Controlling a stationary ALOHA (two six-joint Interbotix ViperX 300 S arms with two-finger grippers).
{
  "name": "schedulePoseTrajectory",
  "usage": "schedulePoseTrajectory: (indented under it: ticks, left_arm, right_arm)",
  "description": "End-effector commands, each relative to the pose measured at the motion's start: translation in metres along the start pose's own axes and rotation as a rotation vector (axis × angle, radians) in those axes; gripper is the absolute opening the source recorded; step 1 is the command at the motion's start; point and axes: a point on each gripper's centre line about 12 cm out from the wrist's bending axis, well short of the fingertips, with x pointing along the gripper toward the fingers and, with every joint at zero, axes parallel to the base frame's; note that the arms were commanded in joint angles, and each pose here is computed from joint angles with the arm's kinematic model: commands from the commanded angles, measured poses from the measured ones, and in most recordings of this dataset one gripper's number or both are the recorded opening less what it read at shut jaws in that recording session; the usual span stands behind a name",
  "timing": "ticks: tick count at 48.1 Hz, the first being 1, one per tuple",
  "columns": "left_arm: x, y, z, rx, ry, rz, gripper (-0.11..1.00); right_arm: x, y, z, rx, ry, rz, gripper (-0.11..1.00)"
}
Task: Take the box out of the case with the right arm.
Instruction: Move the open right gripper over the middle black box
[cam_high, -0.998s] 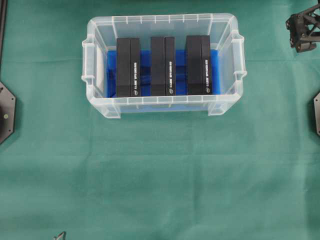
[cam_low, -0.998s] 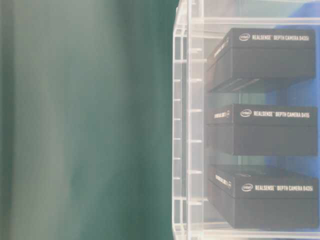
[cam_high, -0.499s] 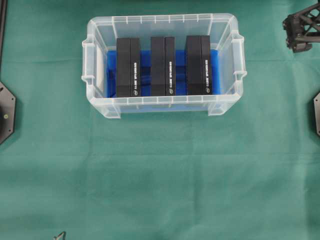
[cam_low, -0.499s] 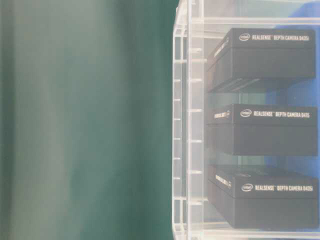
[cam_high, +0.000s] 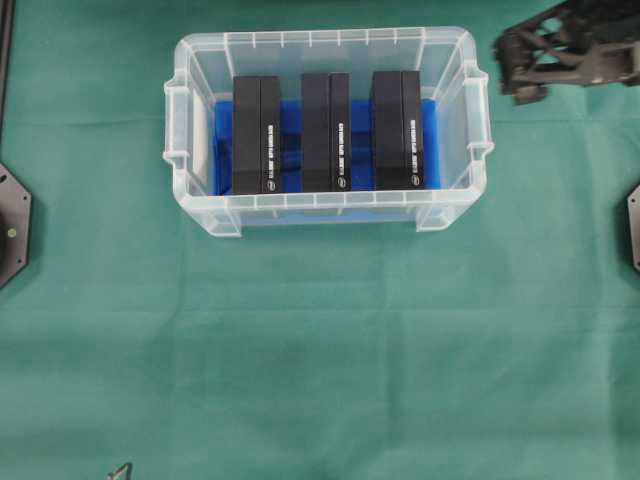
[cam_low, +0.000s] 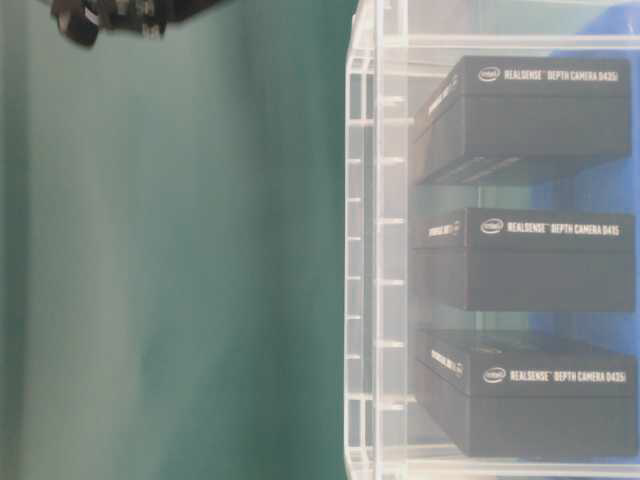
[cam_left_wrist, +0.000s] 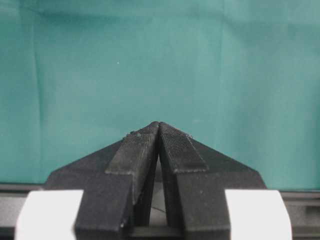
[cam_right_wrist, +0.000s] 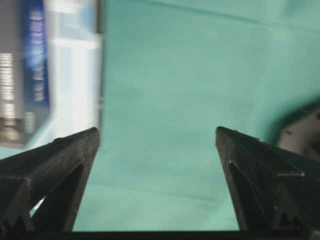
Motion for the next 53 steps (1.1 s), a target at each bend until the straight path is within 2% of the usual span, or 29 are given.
schedulePoseTrajectory:
  ticks: [1,10,29,45,53]
  left_arm:
    - [-0.007,-0.001,0.004,0.002,-0.026,-0.003,0.00]
    - [-0.007,-0.001,0.004,0.002,-0.026,-0.003,0.00]
    - [-0.009,0.000,0.002,0.002,-0.020,-0.002,0.00]
    - [-0.009,0.000,0.000,0.002,-0.005,0.000,0.00]
    - [-0.009,0.000,-0.001,0.002,0.001,0.000,0.00]
  right_arm:
    - [-0.009,0.019,0.001,-0.011,-0.014,0.060,0.94]
    - [-0.009,0.057,0.002,-0.008,-0.016,0.090,0.94]
    - [-0.005,0.132,0.001,-0.049,-0.021,0.155,0.94]
    - [0.000,0.178,-0.002,-0.070,-0.010,0.206,0.94]
    - [0.005,0.192,-0.003,-0.069,0.006,0.216,0.94]
